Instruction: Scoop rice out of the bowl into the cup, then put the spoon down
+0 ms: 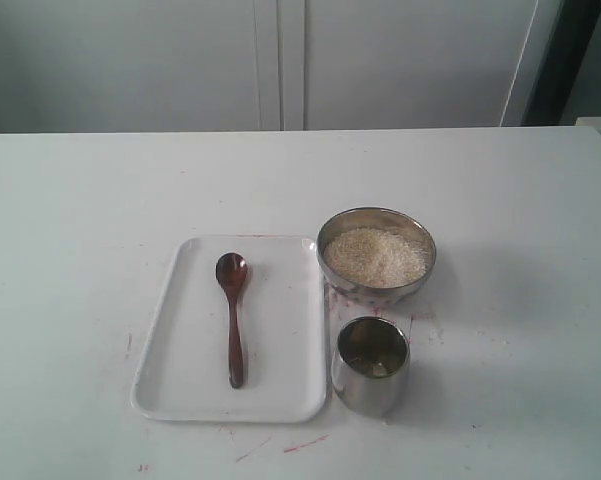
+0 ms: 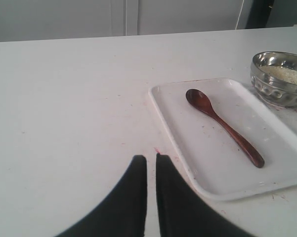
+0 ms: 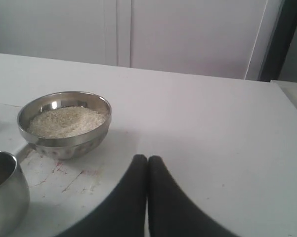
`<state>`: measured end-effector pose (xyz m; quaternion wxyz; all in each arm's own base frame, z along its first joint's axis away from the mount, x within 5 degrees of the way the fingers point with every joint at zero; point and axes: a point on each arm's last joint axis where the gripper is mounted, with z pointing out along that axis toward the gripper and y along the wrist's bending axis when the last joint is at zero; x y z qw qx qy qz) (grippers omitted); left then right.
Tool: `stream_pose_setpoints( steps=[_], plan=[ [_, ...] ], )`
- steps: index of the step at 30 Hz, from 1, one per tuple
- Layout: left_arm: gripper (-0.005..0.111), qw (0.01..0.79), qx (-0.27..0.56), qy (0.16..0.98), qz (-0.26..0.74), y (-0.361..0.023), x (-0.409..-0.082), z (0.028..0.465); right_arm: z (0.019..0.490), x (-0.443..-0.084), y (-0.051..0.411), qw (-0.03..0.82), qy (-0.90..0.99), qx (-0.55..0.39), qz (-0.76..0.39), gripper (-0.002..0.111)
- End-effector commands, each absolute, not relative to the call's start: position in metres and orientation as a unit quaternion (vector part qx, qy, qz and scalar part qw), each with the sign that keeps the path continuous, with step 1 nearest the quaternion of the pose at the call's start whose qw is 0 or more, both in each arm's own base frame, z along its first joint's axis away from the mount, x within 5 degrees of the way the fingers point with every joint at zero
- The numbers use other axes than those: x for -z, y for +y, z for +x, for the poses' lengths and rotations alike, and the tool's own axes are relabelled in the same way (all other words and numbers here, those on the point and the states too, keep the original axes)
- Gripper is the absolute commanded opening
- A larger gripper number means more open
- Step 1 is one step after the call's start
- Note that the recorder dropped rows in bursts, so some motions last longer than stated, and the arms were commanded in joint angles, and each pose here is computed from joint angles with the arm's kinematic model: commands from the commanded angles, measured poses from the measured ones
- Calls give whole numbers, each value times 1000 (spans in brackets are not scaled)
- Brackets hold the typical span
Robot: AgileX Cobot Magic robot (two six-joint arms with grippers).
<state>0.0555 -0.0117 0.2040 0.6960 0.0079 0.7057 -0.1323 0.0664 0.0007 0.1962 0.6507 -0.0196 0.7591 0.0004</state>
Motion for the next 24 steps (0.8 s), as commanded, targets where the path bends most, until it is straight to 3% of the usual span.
stream_pose_setpoints(
  steps=[1, 6, 24],
  plan=[
    [14, 698, 138, 703, 4, -12, -206, 55, 62, -194, -2, 650, 759, 13, -14, 0],
    [14, 698, 138, 703, 4, -12, -206, 55, 55, -184, -7, 613, 789, 34, 6, 0],
    [14, 698, 138, 703, 4, -12, -206, 55, 53, -182, -8, 612, 789, -7, 63, 0]
  ],
)
